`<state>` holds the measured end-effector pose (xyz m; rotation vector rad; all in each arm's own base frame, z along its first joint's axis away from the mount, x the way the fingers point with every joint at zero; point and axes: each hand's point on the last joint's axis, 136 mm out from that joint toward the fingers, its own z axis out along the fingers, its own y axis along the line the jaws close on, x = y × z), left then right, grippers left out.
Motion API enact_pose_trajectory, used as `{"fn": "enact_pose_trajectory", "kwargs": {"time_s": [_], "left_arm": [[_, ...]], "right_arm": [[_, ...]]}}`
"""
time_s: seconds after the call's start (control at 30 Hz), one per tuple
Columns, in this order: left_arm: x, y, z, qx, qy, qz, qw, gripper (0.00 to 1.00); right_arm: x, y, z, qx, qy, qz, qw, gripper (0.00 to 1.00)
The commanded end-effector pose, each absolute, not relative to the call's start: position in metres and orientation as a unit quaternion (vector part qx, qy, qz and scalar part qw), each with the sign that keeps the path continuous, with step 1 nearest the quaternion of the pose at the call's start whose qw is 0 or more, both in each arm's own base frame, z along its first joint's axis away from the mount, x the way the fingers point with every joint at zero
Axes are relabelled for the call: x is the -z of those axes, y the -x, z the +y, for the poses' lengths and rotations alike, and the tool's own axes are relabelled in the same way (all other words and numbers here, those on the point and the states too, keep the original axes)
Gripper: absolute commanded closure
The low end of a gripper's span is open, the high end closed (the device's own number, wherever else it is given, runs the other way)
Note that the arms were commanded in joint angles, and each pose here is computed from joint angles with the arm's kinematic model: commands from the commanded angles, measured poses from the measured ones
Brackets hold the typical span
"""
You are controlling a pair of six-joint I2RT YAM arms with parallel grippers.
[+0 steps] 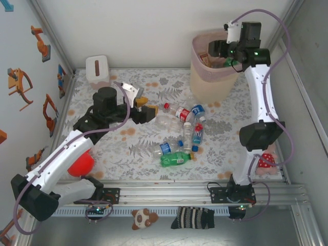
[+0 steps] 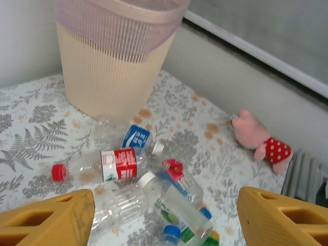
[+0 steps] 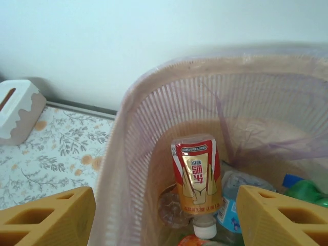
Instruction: Put the plastic bottles in the bin
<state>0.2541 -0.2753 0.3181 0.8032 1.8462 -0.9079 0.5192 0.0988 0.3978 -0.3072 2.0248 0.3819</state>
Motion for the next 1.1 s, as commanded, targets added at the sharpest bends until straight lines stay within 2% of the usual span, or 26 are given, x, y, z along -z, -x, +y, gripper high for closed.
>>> {"fn": "enact_pose_trajectory", "kwargs": {"time_s": [0.0, 0.27, 0.5, 0.8, 1.07], "left_arm": [[-0.301, -0.238, -0.279, 0.336, -0.395, 0.743, 0.423, 0.28], [-0.244, -0.215, -0.292, 0.247, -0.511, 0.738, 0.364, 0.3], [-0.178, -0.207, -0.295, 0.197, -0.544, 0.772, 0.261, 0.31], [-0.106, -0.193, -0.295, 0.157, -0.545, 0.814, 0.127, 0.28], [-0.071, -0.194, -0.291, 0.129, -0.534, 0.832, 0.079, 0.27]], "right_arm": [[-0.41, -0.501, 0.092, -0.151, 0.114, 0.837, 0.513, 0.29], [-0.424, -0.457, 0.085, -0.151, 0.098, 0.826, 0.534, 0.3], [-0.424, -0.419, 0.079, -0.146, 0.087, 0.824, 0.541, 0.3], [-0.415, -0.391, 0.073, -0.138, 0.08, 0.828, 0.537, 0.3], [-0.411, -0.384, 0.073, -0.139, 0.08, 0.832, 0.531, 0.3]]}}
